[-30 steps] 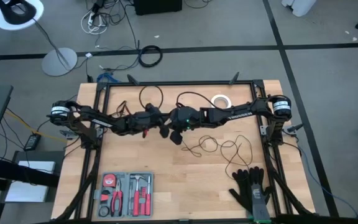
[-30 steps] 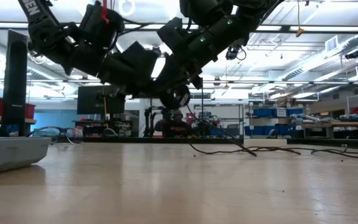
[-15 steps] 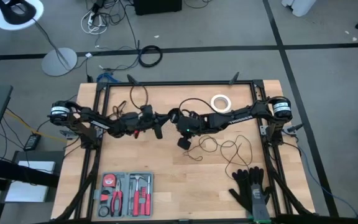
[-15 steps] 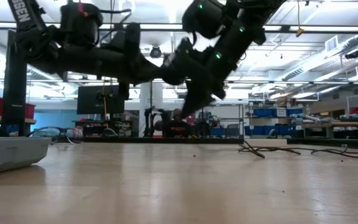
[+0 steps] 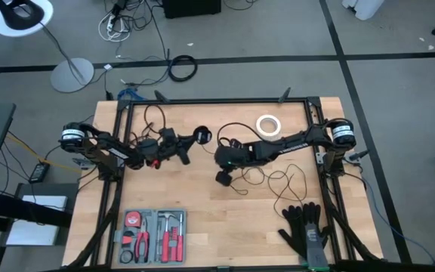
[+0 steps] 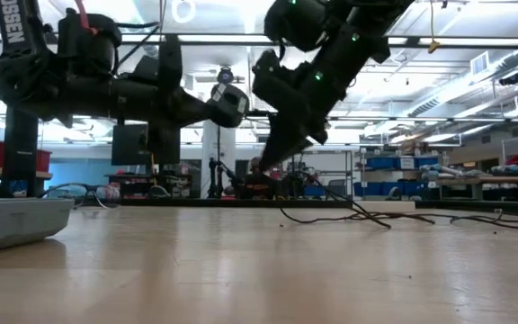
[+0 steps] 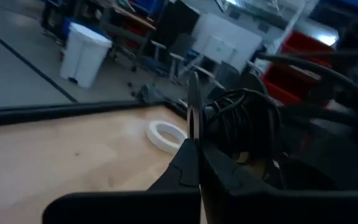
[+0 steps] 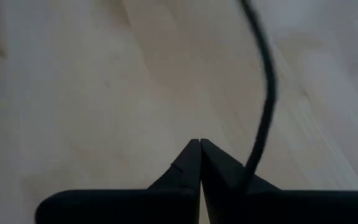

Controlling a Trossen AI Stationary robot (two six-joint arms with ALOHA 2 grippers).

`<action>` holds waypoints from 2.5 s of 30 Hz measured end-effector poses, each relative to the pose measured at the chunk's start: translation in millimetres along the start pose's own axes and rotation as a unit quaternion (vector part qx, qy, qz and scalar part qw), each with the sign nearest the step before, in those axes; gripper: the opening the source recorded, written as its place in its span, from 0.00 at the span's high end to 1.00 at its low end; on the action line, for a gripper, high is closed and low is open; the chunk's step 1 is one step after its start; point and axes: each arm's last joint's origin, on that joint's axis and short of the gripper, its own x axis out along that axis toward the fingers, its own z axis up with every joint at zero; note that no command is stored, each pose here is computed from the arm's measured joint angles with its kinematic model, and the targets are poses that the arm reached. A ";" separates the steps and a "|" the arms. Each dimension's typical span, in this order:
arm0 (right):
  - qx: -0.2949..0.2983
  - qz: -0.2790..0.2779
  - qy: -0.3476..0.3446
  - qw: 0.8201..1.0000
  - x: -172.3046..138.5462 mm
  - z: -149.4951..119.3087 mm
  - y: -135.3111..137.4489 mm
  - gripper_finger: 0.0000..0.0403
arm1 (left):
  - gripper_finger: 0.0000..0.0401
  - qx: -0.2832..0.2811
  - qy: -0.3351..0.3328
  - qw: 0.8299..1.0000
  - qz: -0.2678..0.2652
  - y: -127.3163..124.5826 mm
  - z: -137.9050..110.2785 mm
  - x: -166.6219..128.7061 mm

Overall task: Coil cords
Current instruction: Coil the black wire on the black spool

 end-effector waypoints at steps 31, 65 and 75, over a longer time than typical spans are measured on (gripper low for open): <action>-0.086 0.101 -0.112 0.985 -2.5 23.6 9.0 1.00 | 1.00 0.017 -0.056 0.997 0.059 -31.9 29.0 51.3; -0.013 0.037 -0.026 0.999 3.3 10.3 -8.9 1.00 | 1.00 -0.055 -0.072 0.979 -0.184 -46.3 49.9 49.8; 0.096 0.020 -0.055 0.994 7.5 22.2 -32.7 1.00 | 1.00 -0.063 -0.083 0.981 -0.162 -45.1 50.5 50.1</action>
